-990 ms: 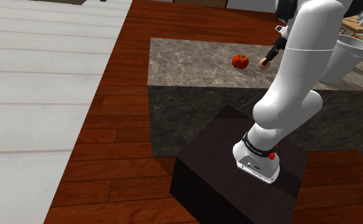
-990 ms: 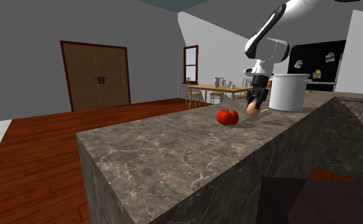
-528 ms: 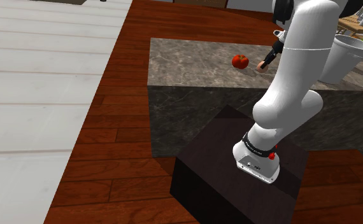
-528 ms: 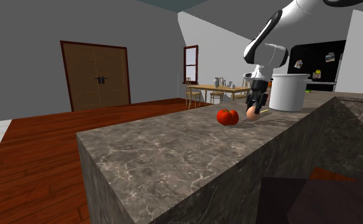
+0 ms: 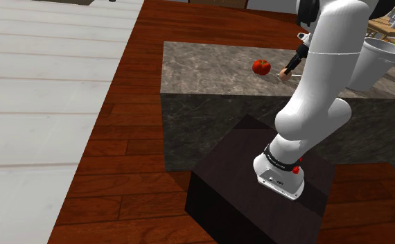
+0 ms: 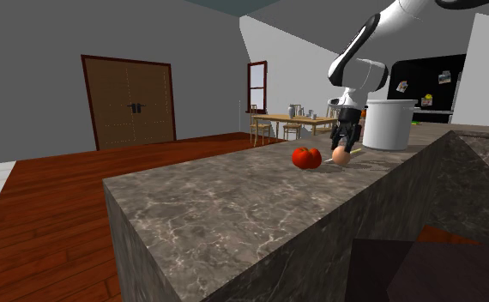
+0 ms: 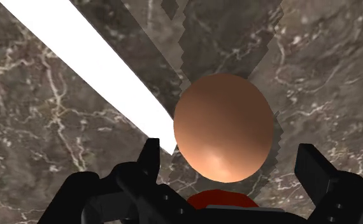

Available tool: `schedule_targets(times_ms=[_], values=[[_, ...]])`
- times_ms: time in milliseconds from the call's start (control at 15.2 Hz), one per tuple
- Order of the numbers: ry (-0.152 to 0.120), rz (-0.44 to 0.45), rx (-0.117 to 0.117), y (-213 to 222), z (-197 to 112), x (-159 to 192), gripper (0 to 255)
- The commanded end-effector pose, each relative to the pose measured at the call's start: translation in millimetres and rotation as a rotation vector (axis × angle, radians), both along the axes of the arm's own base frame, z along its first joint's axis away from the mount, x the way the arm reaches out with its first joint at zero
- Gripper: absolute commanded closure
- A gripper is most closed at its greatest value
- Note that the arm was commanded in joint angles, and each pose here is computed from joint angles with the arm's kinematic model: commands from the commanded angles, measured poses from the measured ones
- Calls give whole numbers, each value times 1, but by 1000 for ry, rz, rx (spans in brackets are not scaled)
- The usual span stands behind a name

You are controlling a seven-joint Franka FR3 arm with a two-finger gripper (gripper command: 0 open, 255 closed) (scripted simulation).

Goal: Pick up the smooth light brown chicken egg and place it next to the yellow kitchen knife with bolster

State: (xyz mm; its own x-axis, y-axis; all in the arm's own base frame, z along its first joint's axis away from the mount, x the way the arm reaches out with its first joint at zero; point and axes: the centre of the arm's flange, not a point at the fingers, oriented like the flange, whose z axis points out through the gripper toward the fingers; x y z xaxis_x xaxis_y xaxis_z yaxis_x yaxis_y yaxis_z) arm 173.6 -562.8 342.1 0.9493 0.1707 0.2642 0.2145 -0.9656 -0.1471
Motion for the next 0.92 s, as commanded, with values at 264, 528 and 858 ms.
schedule_targets(times_ms=[264, 528, 858], values=[[0, 0, 0, -8, 38, -9, 0], [0, 0, 0, -10, 48, -12, 0], [0, 0, 0, -10, 48, -12, 0]])
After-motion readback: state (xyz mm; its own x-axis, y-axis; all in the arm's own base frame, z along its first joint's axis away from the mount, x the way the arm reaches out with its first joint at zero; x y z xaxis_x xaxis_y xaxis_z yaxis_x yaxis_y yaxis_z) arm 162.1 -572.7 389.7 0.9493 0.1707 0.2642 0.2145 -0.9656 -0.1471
